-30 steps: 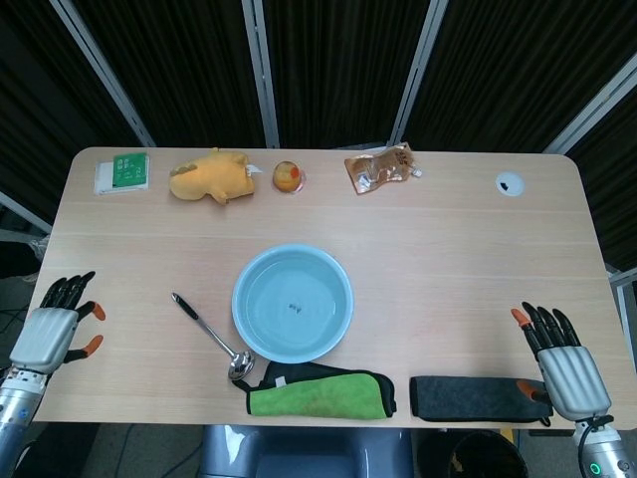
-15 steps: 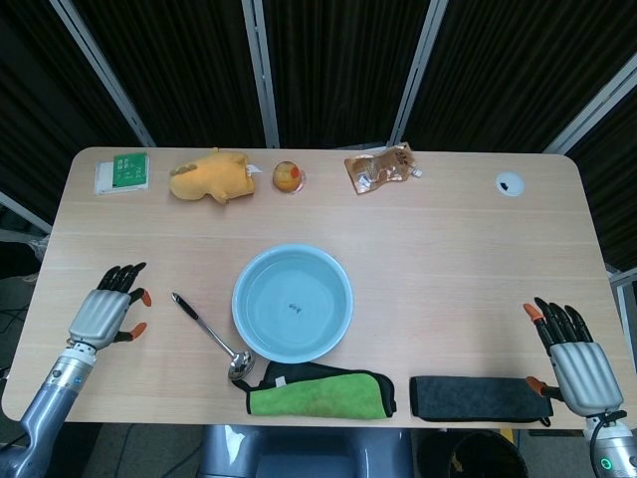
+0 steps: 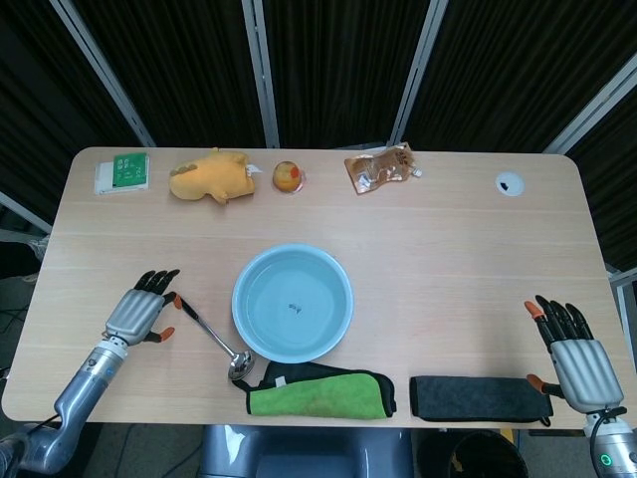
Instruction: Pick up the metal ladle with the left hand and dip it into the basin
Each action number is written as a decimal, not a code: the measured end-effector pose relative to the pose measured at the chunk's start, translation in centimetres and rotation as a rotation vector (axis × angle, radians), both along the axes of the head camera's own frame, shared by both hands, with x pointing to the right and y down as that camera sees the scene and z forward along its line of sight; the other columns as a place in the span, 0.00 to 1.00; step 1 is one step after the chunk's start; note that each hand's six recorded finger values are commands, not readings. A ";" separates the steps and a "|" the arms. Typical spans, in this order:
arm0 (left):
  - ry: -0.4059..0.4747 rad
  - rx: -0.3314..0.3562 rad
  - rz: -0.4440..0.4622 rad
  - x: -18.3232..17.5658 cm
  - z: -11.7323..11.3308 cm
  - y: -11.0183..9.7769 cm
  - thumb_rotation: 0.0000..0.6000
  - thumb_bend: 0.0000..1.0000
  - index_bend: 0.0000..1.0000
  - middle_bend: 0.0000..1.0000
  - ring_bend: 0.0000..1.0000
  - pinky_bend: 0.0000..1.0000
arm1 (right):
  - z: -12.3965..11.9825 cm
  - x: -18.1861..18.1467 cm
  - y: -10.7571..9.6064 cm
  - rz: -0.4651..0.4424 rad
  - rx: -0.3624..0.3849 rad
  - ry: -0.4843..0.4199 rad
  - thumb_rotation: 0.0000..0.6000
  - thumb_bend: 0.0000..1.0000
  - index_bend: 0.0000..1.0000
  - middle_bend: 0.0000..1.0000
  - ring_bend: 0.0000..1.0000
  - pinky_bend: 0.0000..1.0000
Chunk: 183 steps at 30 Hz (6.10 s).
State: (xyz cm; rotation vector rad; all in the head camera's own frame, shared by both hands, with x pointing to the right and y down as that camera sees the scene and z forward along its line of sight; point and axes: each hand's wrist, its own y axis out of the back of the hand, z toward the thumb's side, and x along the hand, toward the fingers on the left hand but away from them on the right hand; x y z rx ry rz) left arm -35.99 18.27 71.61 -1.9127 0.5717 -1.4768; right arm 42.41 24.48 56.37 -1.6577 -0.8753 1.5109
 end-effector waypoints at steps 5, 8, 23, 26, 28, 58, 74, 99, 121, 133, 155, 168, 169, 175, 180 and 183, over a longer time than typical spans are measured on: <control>0.003 -0.012 0.008 0.6 0.8 -0.2 1.00 0.24 0.40 0.00 0.00 0.00 | 0.2 0.2 -0.2 0.009 0.001 0.006 1.00 0.00 0.00 0.00 0.00 0.00; 0.013 -0.018 0.011 1.2 1.3 -0.4 1.00 0.24 0.40 0.00 0.00 0.00 | 0.2 0.2 -0.2 0.012 0.002 0.006 1.00 0.00 0.00 0.00 0.00 0.00; 0.050 -0.048 0.041 4.2 3.4 -0.8 1.00 0.24 0.44 0.00 0.00 0.00 | 0.7 0.1 -0.2 0.007 -0.014 0.020 1.00 0.00 0.00 0.00 0.00 0.00; 0.055 -0.051 0.046 4.4 3.4 -0.7 1.00 0.24 0.45 0.00 0.00 0.00 | 0.7 0.3 -0.2 0.012 -0.009 0.024 1.00 0.00 0.00 0.00 0.00 0.00; 0.056 -0.057 0.052 4.6 3.5 -0.5 1.00 0.24 0.46 0.00 0.00 0.00 | 0.6 0.4 -0.3 0.017 -0.005 0.026 1.00 0.00 0.00 0.00 0.00 0.00; 0.034 -0.091 0.075 4.7 4.7 0.5 1.00 0.27 0.48 0.00 0.00 0.00 | 0.0 0.6 -0.3 0.024 0.011 0.019 1.00 0.00 0.00 0.00 0.00 0.00; -0.004 -0.079 0.072 3.7 5.2 0.5 1.00 0.44 0.53 0.00 0.00 0.00 | 0.1 0.5 -0.3 0.020 0.011 0.022 1.00 0.00 0.00 0.00 0.00 0.00; 0.209 -0.013 0.186 3.9 -4.6 4.3 1.00 0.34 0.58 0.00 0.00 0.00 | 0.5 -1.1 0.5 -0.039 0.002 0.015 1.00 0.00 0.00 0.00 0.00 0.00; 0.459 -0.104 0.081 3.5 -9.9 4.8 1.00 0.33 0.61 0.00 0.00 0.00 | 1.3 -2.4 1.2 -0.081 -0.015 0.021 1.00 0.00 0.00 0.00 0.00 0.00; 0.473 -0.072 -0.045 3.7 -7.5 -0.3 1.00 0.34 0.63 0.00 0.00 0.00 | 2.5 -2.1 1.1 -0.069 -0.054 0.044 1.00 0.00 0.00 0.00 0.00 0.00; 0.316 -0.037 0.016 7.6 -6.8 -7.8 1.00 0.37 0.63 0.00 0.00 0.00 | 1.7 -0.4 -0.2 0.003 -0.045 0.022 1.00 0.00 0.00 0.00 0.00 0.00; 0.228 -0.047 0.046 11.5 -5.5 -10.5 1.00 0.37 0.63 0.00 0.00 0.00 | 1.2 0.0 -0.4 0.005 -0.055 -0.015 1.00 0.00 0.00 0.00 0.00 0.00; 0.225 -0.046 0.054 11.9 -5.4 -10.5 1.00 0.38 0.63 0.00 0.00 0.00 | 1.1 0.0 -0.4 0.006 -0.054 -0.018 1.00 0.00 0.00 0.00 0.00 0.00; 0.206 -0.049 0.104 14.1 -4.6 -9.9 1.00 0.38 0.63 0.00 0.00 0.00 | 1.0 -0.1 -0.3 -0.002 -0.060 -0.037 1.00 0.00 0.00 0.00 0.00 0.00; 0.184 -0.051 0.140 15.8 -4.0 -9.2 1.00 0.38 0.63 0.00 0.00 0.00 | 1.0 -0.1 -0.2 -0.011 -0.071 -0.050 1.00 0.00 0.00 0.00 0.00 0.00; 0.166 -0.046 0.151 16.5 -3.7 -8.8 1.00 0.38 0.63 0.00 0.00 0.00 | 0.8 0.0 -0.3 -0.009 -0.068 -0.057 1.00 0.00 0.00 0.00 0.00 0.00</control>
